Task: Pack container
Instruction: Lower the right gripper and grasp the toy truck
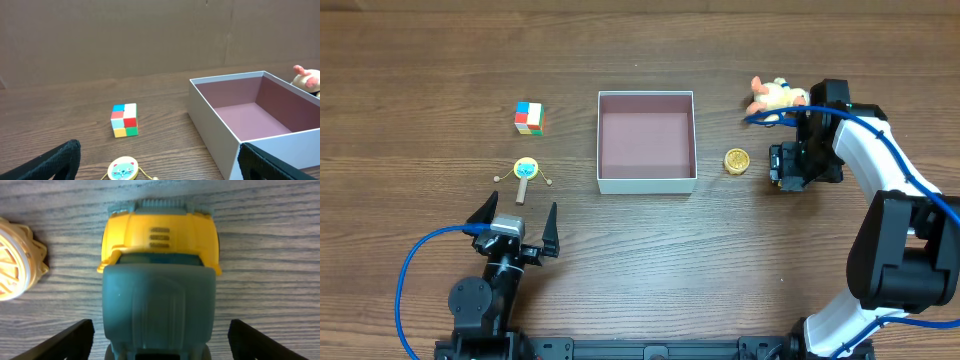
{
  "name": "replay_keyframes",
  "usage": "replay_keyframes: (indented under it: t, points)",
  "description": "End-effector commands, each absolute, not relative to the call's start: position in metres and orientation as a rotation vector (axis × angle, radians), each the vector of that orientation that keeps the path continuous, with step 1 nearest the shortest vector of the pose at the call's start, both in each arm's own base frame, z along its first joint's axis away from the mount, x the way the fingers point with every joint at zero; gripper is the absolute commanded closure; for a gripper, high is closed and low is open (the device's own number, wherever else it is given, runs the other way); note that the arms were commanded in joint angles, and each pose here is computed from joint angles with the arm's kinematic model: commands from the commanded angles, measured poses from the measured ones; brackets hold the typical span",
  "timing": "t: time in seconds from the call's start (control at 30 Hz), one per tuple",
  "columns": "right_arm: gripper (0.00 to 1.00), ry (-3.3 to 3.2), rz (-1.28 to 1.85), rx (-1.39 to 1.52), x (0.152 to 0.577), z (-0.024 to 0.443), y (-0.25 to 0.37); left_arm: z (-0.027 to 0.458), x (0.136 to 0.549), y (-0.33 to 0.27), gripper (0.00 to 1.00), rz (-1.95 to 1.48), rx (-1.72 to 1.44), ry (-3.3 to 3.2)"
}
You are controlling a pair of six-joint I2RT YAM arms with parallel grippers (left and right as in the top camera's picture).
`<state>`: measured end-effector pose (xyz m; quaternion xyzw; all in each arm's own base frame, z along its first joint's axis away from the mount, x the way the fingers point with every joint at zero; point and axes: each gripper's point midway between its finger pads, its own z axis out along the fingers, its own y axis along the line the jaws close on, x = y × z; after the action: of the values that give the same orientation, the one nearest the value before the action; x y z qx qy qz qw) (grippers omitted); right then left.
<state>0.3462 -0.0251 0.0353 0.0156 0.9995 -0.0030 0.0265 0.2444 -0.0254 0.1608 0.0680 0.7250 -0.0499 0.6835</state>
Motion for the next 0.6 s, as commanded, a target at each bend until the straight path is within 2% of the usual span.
replay_keyframes:
  t: [0.0,0.07,0.2,0.37,0.57]
  points:
    - [0.18,3.076,-0.002,0.048,0.3478,0.0363,-0.0249,0.1601,0.2445,-0.0240,0.00,-0.096,0.160,1.624]
    - [0.23,3.073,-0.003,0.048,0.3486,0.0364,-0.0250,0.1601,0.2445,-0.0240,0.00,-0.096,0.160,1.624]
    - [0.25,3.060,-0.011,0.048,0.3520,0.0371,-0.0260,0.1601,0.2445,-0.0240,0.00,-0.096,0.160,1.624]
    - [0.36,3.052,-0.011,0.049,0.3552,0.0412,-0.0262,0.1601,0.2445,-0.0240,0.00,-0.096,0.160,1.624]
    - [0.37,3.047,-0.015,0.055,0.3576,0.0451,-0.0269,0.1601,0.2445,-0.0240,0.00,-0.096,0.160,1.624]
